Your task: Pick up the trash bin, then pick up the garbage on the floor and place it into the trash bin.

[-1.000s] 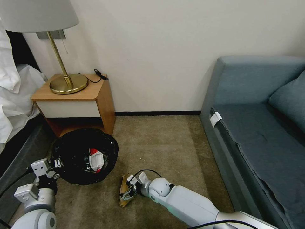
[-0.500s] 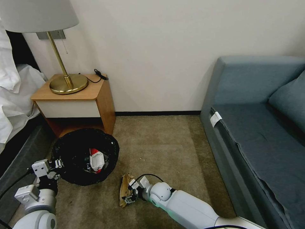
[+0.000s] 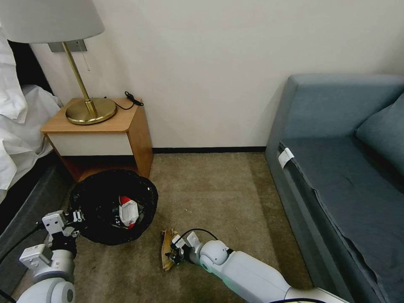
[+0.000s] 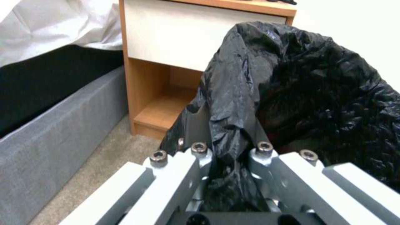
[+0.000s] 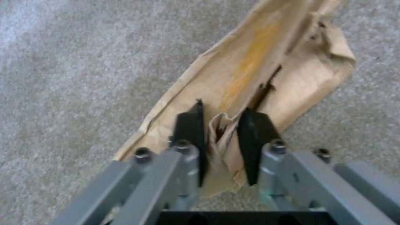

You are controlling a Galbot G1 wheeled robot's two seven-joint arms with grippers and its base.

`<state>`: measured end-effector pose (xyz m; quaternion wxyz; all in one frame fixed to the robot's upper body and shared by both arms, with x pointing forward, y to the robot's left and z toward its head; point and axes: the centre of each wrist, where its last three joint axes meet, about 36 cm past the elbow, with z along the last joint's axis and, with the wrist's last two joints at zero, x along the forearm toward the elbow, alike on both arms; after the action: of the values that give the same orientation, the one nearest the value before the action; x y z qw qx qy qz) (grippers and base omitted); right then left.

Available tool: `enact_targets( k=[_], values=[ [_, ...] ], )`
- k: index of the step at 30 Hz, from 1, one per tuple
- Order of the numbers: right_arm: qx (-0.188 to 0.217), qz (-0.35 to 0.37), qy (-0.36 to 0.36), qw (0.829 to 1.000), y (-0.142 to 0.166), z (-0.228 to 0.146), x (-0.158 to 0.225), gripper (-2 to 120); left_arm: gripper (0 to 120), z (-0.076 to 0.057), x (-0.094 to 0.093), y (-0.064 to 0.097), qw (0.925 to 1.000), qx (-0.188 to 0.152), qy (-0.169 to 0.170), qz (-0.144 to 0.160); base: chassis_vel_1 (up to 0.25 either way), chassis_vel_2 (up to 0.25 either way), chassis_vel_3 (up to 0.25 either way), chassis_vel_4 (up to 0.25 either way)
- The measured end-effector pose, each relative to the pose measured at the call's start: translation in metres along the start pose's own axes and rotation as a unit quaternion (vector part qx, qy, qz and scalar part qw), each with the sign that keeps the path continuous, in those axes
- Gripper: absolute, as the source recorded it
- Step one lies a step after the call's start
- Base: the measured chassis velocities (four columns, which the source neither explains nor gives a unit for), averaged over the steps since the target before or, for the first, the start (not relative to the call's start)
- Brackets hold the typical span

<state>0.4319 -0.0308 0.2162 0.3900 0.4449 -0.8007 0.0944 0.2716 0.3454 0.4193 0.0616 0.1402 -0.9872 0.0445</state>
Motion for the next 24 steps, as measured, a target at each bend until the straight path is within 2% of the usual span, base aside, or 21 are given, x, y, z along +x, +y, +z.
enact_targets(
  k=[2, 4, 17, 19, 24],
  values=[
    [-0.002, 0.004, -0.006, 1.0, -0.004, 0.0, 0.003, 4, 4, 0.002, -0.001, 0.001, 1.0, -0.001, 0.002, 0.0, 0.0, 0.0, 0.0, 0.0],
    [-0.003, 0.006, -0.01, 1.0, -0.006, 0.0, 0.005, 0, 4, 0.002, -0.001, 0.001, 1.0, -0.001, 0.001, 0.0, 0.0, 0.0, 0.0, 0.0],
    [-0.024, 0.043, -0.061, 0.997, -0.039, -0.011, 0.028, 0, 4, 0.007, 0.001, 0.01, 1.0, 0.003, 0.004, -0.005, 0.0, 0.0, 0.0, 0.0],
    [-0.038, 0.067, -0.093, 0.993, -0.058, -0.02, 0.042, 0, 4, 0.007, -0.001, 0.011, 1.0, 0.003, 0.005, -0.003, 0.0, 0.0, 0.0, 0.0],
    [-0.051, 0.088, -0.139, 0.985, -0.077, -0.041, 0.063, 0, 4, 0.008, -0.002, 0.01, 1.0, 0.004, 0.005, -0.001, 0.0, 0.0, 0.0, 0.0]
  ],
)
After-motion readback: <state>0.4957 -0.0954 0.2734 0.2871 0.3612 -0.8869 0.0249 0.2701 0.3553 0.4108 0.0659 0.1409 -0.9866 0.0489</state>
